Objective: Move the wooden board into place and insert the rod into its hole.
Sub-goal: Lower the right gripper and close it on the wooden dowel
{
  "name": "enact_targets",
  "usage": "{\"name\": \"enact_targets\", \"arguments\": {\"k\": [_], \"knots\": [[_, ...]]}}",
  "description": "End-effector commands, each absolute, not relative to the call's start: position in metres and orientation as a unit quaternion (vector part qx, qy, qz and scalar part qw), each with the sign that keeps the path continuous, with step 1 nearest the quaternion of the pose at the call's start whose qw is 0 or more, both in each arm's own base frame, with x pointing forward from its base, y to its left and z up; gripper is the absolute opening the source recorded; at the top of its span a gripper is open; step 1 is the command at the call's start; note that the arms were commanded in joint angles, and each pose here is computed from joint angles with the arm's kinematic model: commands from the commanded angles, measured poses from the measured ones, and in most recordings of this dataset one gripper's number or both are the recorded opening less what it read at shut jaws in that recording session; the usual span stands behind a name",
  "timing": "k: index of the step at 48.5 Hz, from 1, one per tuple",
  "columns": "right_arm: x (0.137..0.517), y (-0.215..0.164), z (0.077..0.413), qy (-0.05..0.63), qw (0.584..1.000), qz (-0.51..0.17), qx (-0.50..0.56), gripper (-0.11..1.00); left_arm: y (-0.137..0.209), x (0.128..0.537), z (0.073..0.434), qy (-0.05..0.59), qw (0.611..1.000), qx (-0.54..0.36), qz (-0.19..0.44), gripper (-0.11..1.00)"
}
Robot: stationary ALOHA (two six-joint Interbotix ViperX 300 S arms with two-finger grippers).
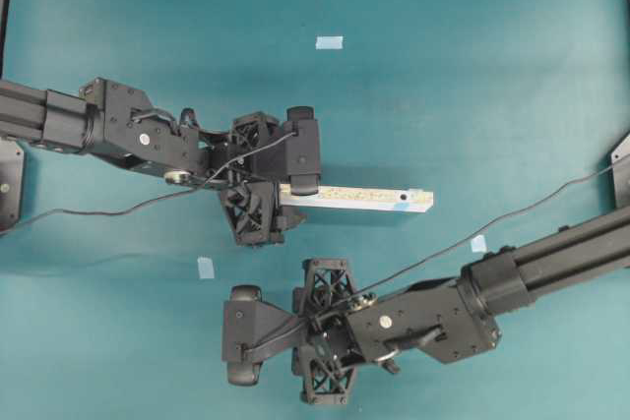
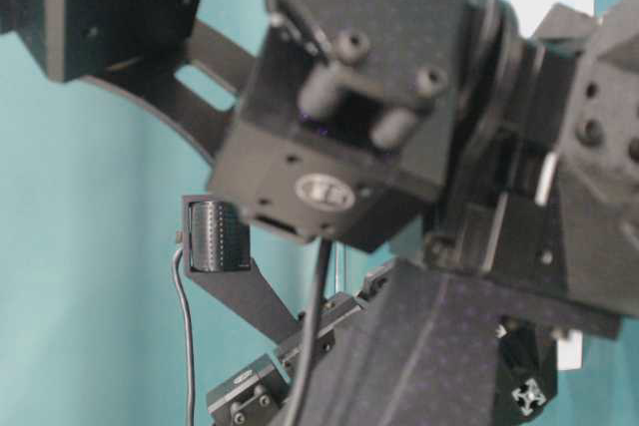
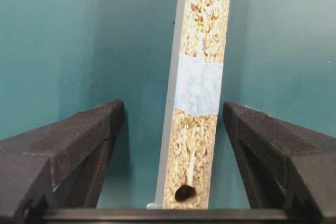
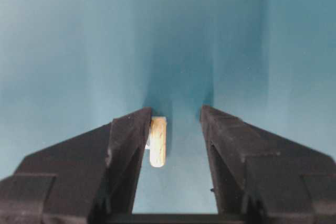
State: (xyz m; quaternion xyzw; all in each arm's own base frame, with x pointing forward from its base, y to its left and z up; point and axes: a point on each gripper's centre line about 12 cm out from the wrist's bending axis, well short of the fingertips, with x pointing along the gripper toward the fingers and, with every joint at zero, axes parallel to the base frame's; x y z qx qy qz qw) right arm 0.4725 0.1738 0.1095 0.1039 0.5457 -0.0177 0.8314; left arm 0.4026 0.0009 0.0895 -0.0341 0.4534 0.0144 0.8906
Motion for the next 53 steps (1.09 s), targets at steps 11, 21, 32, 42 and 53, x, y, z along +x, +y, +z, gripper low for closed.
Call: {"name": "enact_targets", "arguments": {"k": [11,21,32,42,53], "knots": [[0.4782,0.1816,0.1309,0.530,0.842,-0.009,0.103,0.43,-0.0028,0.4065,0.1069,0.432,0.901,-0.032,0.010,0.82],[0.4795,0.1812,0.1334,0.529,0.843,-0.010,0.098,0.43,-0.0028,0.4056,0.1060,0.433,0.901,-0.032,0.010,0.82],[0.4799,0.1808,0.1328,0.528,0.844,-0.011,0.095,0.42,-0.0027,0.4062,0.1066,0.432,0.901,-0.032,0.009,0.82],[0.4802,0.1801,0.1289,0.531,0.842,-0.013,0.096,0.42,-0.0028,0.4056,0.1060,0.433,0.901,-0.032,0.010,0.82],[0.4801,0.1808,0.1258,0.533,0.841,-0.015,0.098,0.31,-0.0027,0.4056,0.1060,0.433,0.901,-0.031,0.009,0.82]]}}
